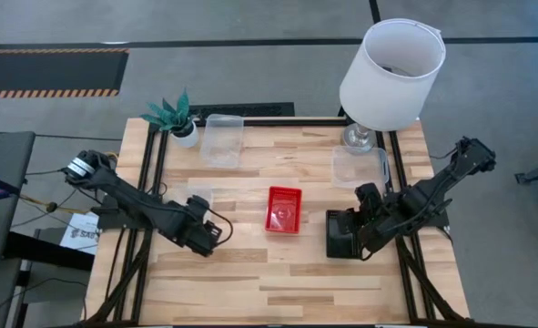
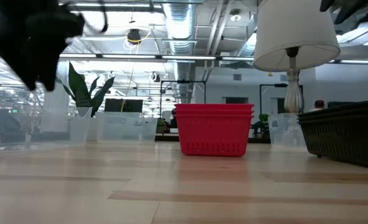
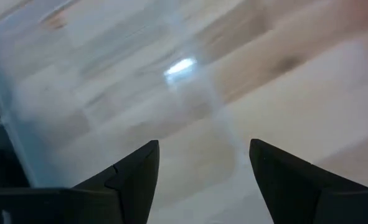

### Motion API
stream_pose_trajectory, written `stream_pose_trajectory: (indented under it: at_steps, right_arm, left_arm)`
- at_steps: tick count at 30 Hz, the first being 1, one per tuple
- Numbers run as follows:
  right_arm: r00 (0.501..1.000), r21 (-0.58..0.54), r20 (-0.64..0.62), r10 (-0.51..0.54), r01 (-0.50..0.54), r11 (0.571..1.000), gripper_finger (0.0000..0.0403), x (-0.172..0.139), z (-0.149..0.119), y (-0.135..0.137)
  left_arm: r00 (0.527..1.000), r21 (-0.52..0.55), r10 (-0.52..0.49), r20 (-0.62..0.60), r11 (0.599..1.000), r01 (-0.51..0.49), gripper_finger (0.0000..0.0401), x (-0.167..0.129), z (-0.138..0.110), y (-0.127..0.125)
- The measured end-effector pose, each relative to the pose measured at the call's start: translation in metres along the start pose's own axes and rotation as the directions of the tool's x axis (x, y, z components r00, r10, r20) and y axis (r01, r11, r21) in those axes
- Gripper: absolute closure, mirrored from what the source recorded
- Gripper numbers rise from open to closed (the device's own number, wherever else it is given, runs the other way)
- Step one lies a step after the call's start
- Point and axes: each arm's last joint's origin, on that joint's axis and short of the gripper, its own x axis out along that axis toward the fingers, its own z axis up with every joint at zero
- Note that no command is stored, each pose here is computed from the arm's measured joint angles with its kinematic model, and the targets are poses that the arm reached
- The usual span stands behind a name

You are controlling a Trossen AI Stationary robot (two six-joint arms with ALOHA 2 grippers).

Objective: Stack baskets by color
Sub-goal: Move the bottom transparent bin to the center of the table

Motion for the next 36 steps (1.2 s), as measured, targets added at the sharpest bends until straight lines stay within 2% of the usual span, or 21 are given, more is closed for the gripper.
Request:
stream_pose_trajectory:
  at_steps: [5,12,17,23,26,32,36]
  right_arm:
    - [1.0,-0.017,-0.003,0.012,-0.012,1.0,0.0238,0.0,0.0,0.001]
    - [1.0,-0.022,-0.003,0.013,-0.013,1.0,0.024,0.0,0.0,0.001]
    - [1.0,-0.028,-0.008,0.02,-0.02,0.999,0.0241,-0.001,-0.002,0.001]
    - [0.999,-0.043,-0.019,0.03,-0.03,0.999,0.0243,-0.003,-0.007,0.001]
    - [0.999,-0.048,-0.027,0.04,-0.041,0.998,0.0246,-0.004,-0.009,0.001]
    - [0.998,-0.047,-0.036,0.059,-0.06,0.997,0.0249,-0.005,-0.011,0.002]
    - [0.997,-0.041,-0.038,0.068,-0.069,0.997,0.0248,-0.005,-0.011,0.003]
  left_arm:
    - [0.997,-0.043,0.08,-0.02,0.996,-0.081,0.0163,0.02,-0.003,0.011]
    - [0.998,-0.066,0.055,-0.035,0.996,-0.057,0.0163,0.041,-0.005,0.013]
    - [0.997,-0.099,-0.03,-0.075,0.995,0.023,0.0163,0.057,-0.009,0.01]
    - [0.989,-0.146,-0.125,-0.082,0.983,0.112,0.0163,0.058,-0.008,0.001]
    - [0.972,-0.154,-0.206,-0.109,0.97,0.188,0.0163,0.06,-0.01,-0.01]
    - [0.935,-0.163,-0.299,-0.192,0.949,0.27,0.0163,0.065,-0.022,-0.033]
    - [0.917,-0.148,-0.348,-0.195,0.935,0.324,0.0163,0.057,-0.022,-0.054]
